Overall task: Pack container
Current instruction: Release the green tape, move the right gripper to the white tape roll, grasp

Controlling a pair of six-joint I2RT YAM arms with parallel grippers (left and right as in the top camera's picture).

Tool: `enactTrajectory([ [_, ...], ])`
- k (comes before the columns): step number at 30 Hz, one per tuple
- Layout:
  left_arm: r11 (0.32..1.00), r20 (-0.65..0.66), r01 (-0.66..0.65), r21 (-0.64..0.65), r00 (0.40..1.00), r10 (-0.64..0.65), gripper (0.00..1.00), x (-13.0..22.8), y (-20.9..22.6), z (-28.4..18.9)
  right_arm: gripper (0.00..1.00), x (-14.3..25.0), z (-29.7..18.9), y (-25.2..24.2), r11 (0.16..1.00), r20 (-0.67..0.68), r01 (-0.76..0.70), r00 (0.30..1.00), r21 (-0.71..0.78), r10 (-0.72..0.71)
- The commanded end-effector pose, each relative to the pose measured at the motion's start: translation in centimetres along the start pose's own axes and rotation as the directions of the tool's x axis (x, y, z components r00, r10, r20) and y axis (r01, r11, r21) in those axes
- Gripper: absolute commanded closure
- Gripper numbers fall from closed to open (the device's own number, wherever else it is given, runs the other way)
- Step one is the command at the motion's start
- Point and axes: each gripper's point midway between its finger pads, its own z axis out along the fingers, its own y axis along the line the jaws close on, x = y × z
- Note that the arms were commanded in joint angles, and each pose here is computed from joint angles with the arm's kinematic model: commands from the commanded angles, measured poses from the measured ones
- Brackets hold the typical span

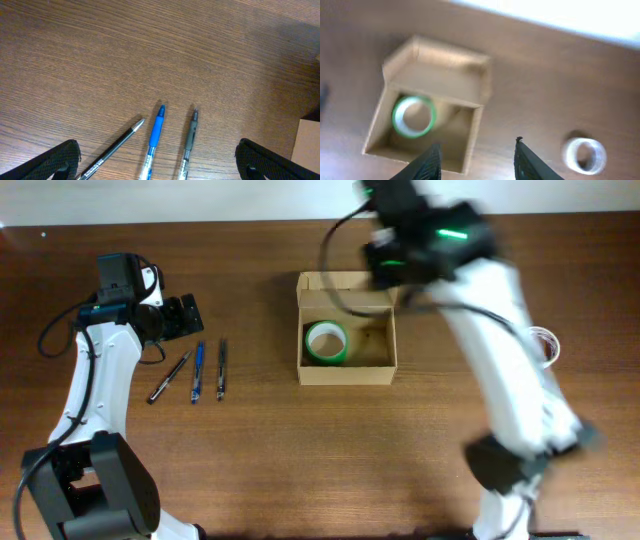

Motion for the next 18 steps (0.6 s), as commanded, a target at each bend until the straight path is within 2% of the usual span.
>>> enactTrajectory([
  [1,1.0,0.011,-0.015,0.0,1.0,0.015,0.01,-0.6,0.1,-0.1,0.55,0.2,-7.4,-8.8,0.977,0.147,-0.163,0.979,0.137,0.142],
  [3,1.0,0.011,-0.015,0.0,1.0,0.015,0.01,-0.6,0.1,-0.1,0.55,1.7,-9.4,-13.5,0.935,0.184,-0.299,0.946,0.19,0.265],
  [5,1.0,0.011,-0.015,0.0,1.0,0.015,0.01,-0.6,0.1,-0.1,0.52,4.1,-10.1,-18.5,0.858,0.206,-0.443,0.893,0.261,0.399],
  [8,1.0,0.011,-0.015,0.0,1.0,0.015,0.01,-0.6,0.1,-0.1,0.5,8.4,-8.4,-23.7,0.739,0.177,-0.594,0.803,0.318,0.57],
  [12,1.0,0.011,-0.015,0.0,1.0,0.015,0.01,-0.6,0.1,-0.1,0.49,15.6,-1.9,-27.7,0.585,0.035,-0.709,0.647,0.394,0.761],
  [18,1.0,0.012,-0.015,0.0,1.0,0.015,0.01,-0.6,0.1,-0.1,0.46,22.3,8.5,-29.0,0.497,-0.138,-0.79,0.482,0.358,0.865],
])
